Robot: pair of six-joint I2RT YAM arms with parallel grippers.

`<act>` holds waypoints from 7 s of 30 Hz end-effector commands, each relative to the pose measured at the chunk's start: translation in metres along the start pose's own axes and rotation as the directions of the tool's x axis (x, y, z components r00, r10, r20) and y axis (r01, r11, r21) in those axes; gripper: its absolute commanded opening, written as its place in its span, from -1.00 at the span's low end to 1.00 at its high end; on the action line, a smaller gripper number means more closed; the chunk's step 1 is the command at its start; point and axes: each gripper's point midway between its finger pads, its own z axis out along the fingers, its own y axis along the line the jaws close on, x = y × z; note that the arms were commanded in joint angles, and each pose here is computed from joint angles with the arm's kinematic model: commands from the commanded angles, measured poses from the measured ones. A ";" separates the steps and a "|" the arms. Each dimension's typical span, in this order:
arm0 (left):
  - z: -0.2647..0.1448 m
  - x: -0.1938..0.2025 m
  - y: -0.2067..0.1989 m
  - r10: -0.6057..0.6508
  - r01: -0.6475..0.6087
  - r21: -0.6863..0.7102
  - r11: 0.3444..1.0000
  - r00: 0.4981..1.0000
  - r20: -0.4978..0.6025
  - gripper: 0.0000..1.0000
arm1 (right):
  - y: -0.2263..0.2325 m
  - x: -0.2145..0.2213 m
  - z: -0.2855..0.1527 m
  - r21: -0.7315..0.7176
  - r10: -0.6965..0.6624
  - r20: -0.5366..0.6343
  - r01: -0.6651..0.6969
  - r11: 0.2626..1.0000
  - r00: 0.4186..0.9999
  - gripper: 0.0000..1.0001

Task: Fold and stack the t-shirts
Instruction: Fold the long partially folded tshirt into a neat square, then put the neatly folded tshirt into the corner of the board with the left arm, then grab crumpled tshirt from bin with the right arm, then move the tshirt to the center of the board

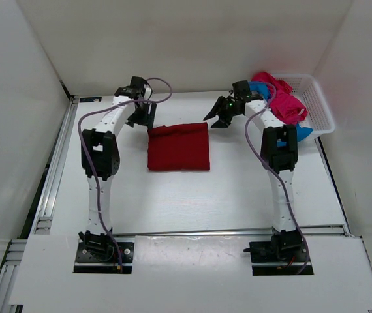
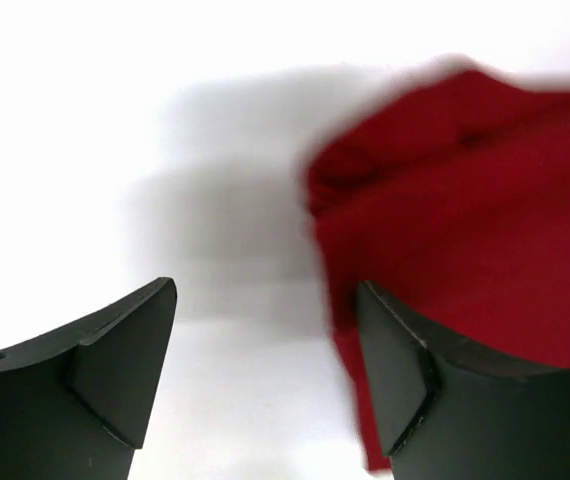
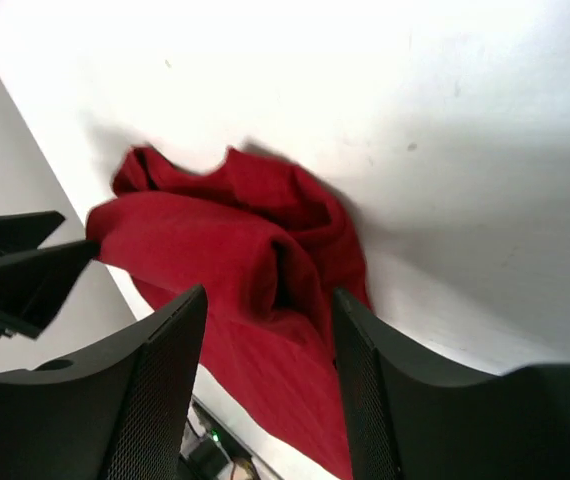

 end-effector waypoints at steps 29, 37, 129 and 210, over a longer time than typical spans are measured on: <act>0.027 -0.068 -0.023 0.033 -0.027 -0.027 0.999 0.975 0.219 0.52 | 0.028 -0.026 0.036 0.001 0.035 0.244 -0.036 0.999 0.969 -0.98; -0.028 -0.070 0.003 0.012 0.015 -0.095 0.995 0.962 0.273 0.98 | 0.049 -0.030 0.004 -0.011 0.015 0.265 -0.013 1.000 0.964 -0.58; -0.157 -0.031 0.273 -0.299 0.476 -0.251 0.843 0.802 0.517 1.00 | -0.082 -0.155 -0.291 0.475 -0.202 0.655 -0.190 0.859 0.728 0.55; -0.005 0.169 0.016 -0.002 -0.010 -0.068 0.998 0.984 -0.178 -0.54 | -0.090 0.175 -0.020 0.378 -0.040 -0.291 0.153 0.913 0.956 0.42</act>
